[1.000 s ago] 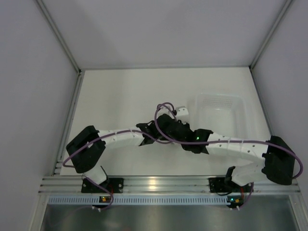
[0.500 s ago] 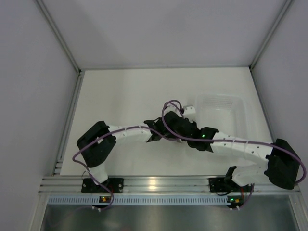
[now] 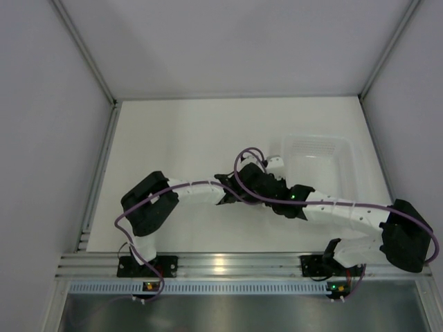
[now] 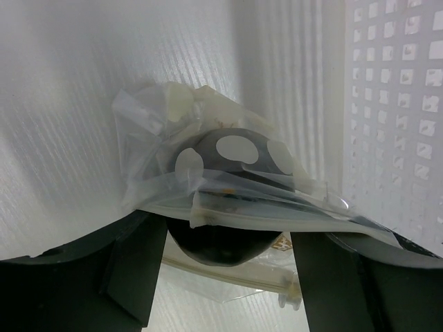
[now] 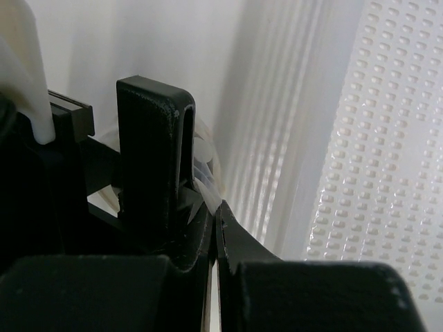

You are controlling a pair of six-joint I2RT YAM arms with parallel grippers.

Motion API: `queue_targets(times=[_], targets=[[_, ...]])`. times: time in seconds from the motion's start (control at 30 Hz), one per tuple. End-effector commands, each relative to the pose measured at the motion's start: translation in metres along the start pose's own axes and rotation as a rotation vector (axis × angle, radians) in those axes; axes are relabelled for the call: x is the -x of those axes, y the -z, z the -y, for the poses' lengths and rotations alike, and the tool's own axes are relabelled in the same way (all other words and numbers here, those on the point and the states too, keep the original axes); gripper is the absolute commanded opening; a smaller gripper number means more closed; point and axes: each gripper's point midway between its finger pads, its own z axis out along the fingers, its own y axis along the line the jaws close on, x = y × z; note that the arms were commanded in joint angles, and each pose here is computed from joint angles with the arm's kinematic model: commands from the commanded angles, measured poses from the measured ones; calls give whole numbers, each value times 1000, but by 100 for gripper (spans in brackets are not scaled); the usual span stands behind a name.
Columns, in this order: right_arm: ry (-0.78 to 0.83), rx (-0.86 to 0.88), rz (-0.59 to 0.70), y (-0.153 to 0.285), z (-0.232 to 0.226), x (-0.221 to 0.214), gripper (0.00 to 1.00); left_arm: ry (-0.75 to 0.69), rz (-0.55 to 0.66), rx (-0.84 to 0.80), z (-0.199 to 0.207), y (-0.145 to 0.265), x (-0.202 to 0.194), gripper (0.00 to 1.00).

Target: Open the zip-top bag and remove the fake food

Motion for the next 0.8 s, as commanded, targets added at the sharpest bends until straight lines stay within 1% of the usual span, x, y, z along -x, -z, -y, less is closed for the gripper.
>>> queue_targets(times=[0.0,0.03,0.1,0.13,0.27,0.4,0.5,0.53,0.6,0.63,0.67,0.77], targets=[[-117,355,157,30,-85,61,0,-113,-87,118,-26,-14,-41,49],[-117,353,159,30,-85,62,0,-116,-65,124,-25,-14,-36,57],[-105,362,151,29,-87,60,0,-128,-43,123,-22,-11,-30,61],[-103,370,152,30,-89,61,0,-139,-24,126,-20,-10,-25,66],[-85,379,136,28,-93,58,0,-198,12,122,-13,-6,-17,70],[-77,391,135,29,-98,61,0,-242,30,128,-9,-4,-13,68],[-69,395,128,28,-101,62,0,-269,28,131,-8,-7,-15,51],[-68,395,127,28,-101,62,0,-267,28,129,-7,-8,-15,34],[-73,380,128,26,-100,62,0,-256,35,123,-5,-5,-14,17],[-76,376,130,25,-100,63,0,-255,35,127,-6,-4,-15,5],[-79,369,135,24,-98,64,0,-256,38,122,-4,-2,-16,0],[-89,343,153,23,-96,68,0,-260,63,118,0,6,-13,0]])
